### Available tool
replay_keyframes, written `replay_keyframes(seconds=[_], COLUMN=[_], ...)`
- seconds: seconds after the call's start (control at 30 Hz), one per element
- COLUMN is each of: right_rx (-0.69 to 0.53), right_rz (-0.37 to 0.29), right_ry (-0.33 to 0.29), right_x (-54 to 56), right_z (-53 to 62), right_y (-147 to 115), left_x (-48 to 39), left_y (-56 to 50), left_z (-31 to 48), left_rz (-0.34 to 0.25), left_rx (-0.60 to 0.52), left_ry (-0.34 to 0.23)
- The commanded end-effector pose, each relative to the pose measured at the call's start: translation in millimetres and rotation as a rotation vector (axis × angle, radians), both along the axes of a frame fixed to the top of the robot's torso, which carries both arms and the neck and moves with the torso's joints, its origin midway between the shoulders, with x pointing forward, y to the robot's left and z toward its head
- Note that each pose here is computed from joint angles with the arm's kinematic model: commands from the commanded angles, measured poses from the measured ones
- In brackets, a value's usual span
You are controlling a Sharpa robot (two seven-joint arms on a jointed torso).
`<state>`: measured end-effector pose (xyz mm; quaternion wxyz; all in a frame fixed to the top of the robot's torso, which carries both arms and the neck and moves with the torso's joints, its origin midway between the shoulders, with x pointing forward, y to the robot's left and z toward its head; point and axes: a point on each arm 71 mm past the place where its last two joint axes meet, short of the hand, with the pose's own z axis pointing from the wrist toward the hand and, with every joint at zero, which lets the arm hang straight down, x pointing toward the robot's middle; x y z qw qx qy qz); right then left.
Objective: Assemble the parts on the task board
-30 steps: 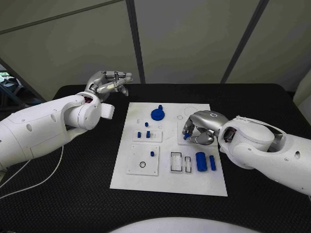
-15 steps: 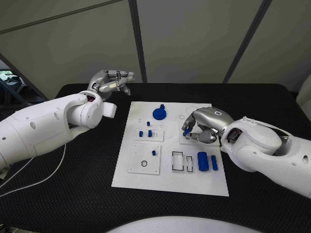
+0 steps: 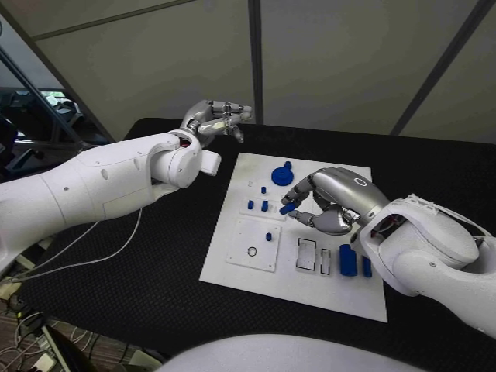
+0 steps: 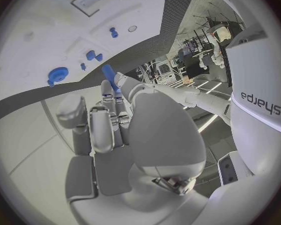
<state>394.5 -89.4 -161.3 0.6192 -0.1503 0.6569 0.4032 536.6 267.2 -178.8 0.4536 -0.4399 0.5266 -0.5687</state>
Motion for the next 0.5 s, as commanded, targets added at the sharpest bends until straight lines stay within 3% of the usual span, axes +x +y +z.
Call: replay_keyframes(seconds=[0.03,0.5], right_rx=[0.044,-0.058], right_rz=[0.043,0.152], right_ry=[0.021,0.075], right_x=[-1.3,-9.2], right_z=[1.3,-33.0], right_y=[11.2,46.6], left_x=[0.7,1.9], left_y=[-3.5,-8.6], left_z=[0.8,0.1], left_rz=[-0.015,-0.023], left_rx=[-0.01,-0.014], left_ry=[-0.004,-0.002])
